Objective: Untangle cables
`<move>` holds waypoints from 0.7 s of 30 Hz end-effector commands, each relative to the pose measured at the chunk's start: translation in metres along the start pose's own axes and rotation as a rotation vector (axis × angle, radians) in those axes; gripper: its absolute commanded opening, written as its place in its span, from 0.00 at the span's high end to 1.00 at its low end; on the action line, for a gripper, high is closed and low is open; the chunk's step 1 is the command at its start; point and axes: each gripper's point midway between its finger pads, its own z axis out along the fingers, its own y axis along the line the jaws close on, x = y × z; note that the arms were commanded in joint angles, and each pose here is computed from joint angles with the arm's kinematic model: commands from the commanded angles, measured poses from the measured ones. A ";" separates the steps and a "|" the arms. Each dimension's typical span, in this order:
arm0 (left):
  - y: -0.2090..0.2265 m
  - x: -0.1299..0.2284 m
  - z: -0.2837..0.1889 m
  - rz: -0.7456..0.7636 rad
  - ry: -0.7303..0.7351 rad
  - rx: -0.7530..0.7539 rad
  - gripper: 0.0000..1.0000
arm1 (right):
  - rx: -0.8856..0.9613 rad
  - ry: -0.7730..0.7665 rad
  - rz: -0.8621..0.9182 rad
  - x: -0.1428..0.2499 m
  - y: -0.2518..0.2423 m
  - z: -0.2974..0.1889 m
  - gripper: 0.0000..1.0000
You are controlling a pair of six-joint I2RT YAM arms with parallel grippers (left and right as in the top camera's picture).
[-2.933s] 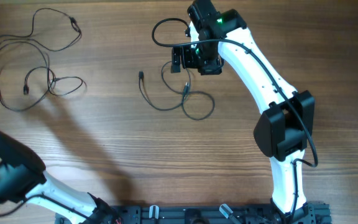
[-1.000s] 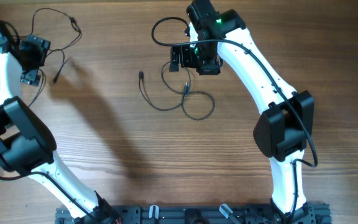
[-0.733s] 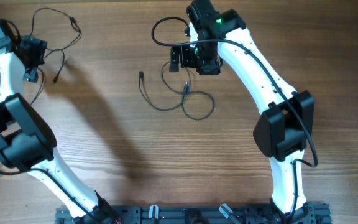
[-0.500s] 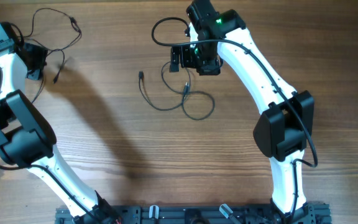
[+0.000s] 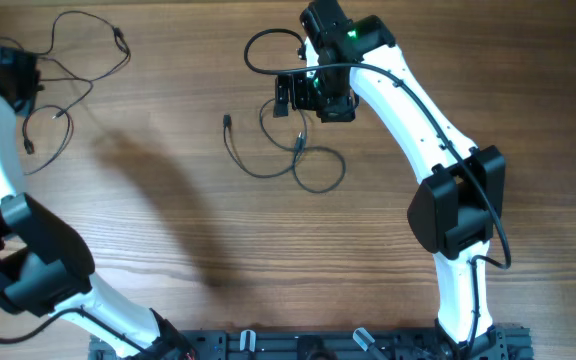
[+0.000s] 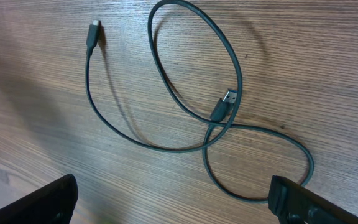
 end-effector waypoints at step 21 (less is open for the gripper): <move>0.126 -0.033 0.009 -0.301 -0.008 -0.337 0.96 | -0.013 0.004 -0.019 0.001 0.010 0.008 0.00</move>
